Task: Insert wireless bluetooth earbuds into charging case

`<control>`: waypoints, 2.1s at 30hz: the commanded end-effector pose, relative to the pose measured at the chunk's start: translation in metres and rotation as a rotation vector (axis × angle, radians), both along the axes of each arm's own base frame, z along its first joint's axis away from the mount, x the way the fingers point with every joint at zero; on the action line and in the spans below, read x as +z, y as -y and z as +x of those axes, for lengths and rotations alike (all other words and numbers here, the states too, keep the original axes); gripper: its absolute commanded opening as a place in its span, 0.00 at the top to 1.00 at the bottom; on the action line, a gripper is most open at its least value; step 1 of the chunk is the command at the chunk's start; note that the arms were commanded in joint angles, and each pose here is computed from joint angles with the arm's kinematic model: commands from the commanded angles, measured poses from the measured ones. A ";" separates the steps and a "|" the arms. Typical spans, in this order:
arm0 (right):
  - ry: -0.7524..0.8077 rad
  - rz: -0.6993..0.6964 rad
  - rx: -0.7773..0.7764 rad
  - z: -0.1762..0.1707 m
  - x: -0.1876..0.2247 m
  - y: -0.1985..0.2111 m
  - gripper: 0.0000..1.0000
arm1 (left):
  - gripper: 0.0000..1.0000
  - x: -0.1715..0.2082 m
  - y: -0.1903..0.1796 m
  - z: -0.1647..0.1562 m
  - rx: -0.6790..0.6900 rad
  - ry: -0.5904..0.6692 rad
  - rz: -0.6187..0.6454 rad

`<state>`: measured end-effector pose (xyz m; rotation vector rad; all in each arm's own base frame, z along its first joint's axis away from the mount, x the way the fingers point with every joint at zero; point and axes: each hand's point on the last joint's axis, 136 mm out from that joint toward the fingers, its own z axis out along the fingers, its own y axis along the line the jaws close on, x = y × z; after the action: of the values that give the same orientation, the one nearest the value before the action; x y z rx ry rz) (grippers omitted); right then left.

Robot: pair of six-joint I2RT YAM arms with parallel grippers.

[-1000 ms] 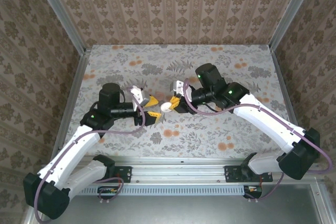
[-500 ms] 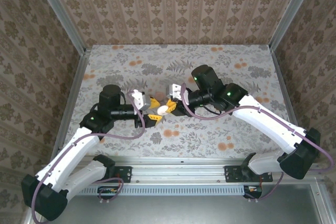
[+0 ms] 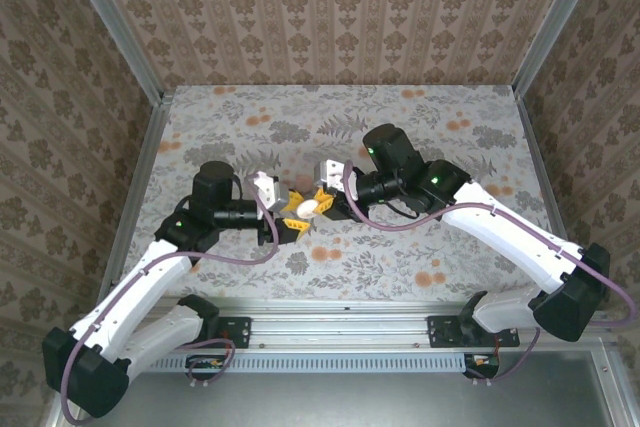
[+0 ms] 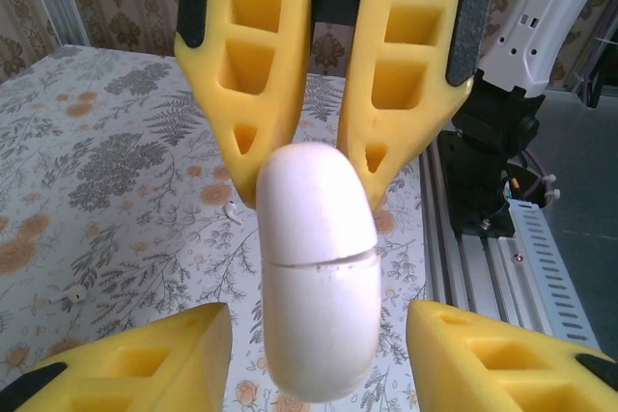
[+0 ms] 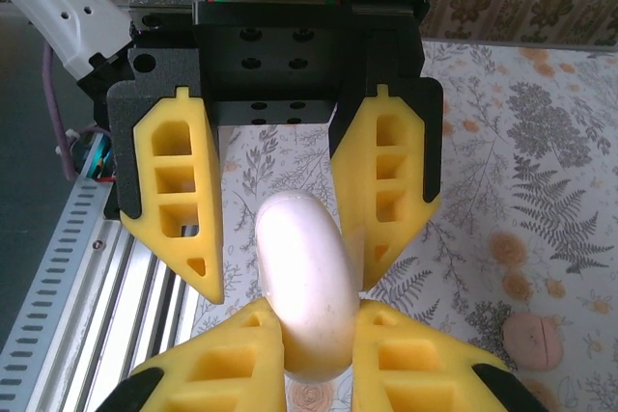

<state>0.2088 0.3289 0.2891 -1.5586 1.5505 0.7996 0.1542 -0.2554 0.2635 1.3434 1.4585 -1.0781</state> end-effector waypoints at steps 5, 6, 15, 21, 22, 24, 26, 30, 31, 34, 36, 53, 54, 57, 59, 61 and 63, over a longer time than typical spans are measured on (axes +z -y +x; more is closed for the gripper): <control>0.017 0.002 0.008 0.002 0.005 -0.007 0.83 | 0.61 0.012 0.003 -0.006 -0.045 0.026 -0.039; 0.017 0.000 0.011 0.001 0.005 -0.007 0.83 | 0.61 0.012 0.004 -0.006 -0.044 0.025 -0.040; 0.026 0.006 0.011 0.000 0.008 -0.006 0.83 | 0.78 0.011 0.004 -0.008 -0.047 0.026 -0.035; 0.036 0.017 -0.046 0.009 0.010 -0.005 0.74 | 0.83 0.010 0.004 -0.008 -0.042 0.034 -0.024; 0.042 0.019 -0.060 0.011 0.012 -0.005 0.72 | 0.83 0.010 0.004 -0.008 -0.043 0.035 -0.025; 0.048 0.023 -0.096 0.017 0.014 -0.003 0.69 | 0.83 0.009 0.004 -0.009 -0.048 0.031 -0.023; 0.051 0.029 -0.123 0.021 0.017 -0.001 0.68 | 0.83 0.011 0.004 -0.011 -0.055 0.033 -0.027; 0.060 0.059 -0.162 0.028 0.025 0.006 0.68 | 0.83 0.012 0.003 -0.012 -0.052 0.043 -0.027; 0.059 0.065 -0.170 0.030 0.027 0.008 0.68 | 0.83 0.011 0.003 -0.012 -0.049 0.044 -0.026; 0.059 0.080 -0.200 0.035 0.030 0.014 0.68 | 0.83 0.012 0.002 -0.012 -0.049 0.049 -0.030; 0.054 0.081 -0.213 0.038 0.030 0.015 0.67 | 0.83 0.014 0.002 -0.013 -0.050 0.054 -0.037; -0.072 0.133 -0.276 0.037 0.029 0.028 0.50 | 0.85 0.004 0.006 0.012 0.070 0.098 -0.169; -0.088 0.132 -0.307 0.040 0.026 0.032 0.50 | 0.85 0.000 0.006 0.015 0.092 0.103 -0.181; -0.141 0.106 -0.414 0.053 0.013 0.046 0.51 | 0.87 -0.012 0.002 0.025 0.167 0.124 -0.218; -0.162 0.066 -0.518 0.065 0.002 0.057 0.51 | 0.87 -0.019 -0.002 0.032 0.222 0.136 -0.234; -0.196 0.019 -0.599 0.075 -0.011 0.067 0.51 | 0.87 -0.025 -0.005 0.037 0.263 0.151 -0.246; -0.244 -0.028 -0.662 0.085 -0.023 0.076 0.51 | 0.87 -0.033 -0.007 0.040 0.291 0.153 -0.241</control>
<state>0.2777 0.2724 0.2875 -1.0152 1.9132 0.6770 0.1813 -0.2512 0.2054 1.0779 1.4174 -0.9737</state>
